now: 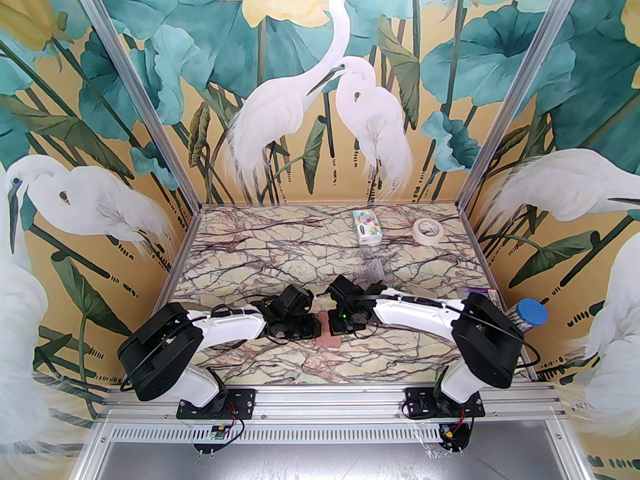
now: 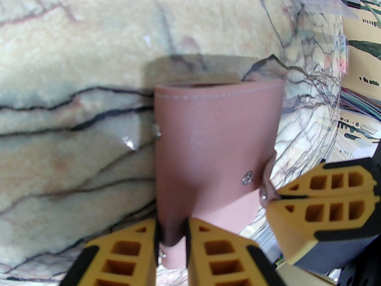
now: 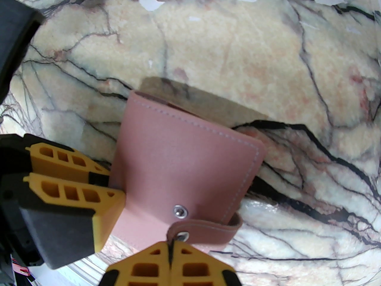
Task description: Put the credit cards into the card holder
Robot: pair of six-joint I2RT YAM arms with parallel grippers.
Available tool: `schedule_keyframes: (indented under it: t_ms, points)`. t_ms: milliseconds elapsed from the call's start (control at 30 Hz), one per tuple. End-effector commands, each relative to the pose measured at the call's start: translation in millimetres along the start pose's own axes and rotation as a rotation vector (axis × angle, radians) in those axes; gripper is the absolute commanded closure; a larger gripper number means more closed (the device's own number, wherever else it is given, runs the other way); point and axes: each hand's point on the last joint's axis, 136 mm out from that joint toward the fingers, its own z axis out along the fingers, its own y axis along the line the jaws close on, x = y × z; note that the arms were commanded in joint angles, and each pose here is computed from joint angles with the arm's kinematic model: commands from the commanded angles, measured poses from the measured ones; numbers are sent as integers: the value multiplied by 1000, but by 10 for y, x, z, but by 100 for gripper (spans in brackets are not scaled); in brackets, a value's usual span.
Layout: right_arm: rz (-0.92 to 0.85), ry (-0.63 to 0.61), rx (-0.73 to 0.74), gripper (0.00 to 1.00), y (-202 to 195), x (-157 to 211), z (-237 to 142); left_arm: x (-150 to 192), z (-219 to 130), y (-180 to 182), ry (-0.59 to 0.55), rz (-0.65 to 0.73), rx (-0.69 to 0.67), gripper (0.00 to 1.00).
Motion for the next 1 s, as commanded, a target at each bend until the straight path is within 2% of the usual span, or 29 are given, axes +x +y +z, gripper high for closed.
schedule_keyframes:
  t_ms: [0,967]
  points:
    - [-22,-10,-28,100,91,-78,0,41,50,96,12,13,-36,80]
    - [41,20,22,100,-13,-109,169,36,66,82,16,16,-32,80]
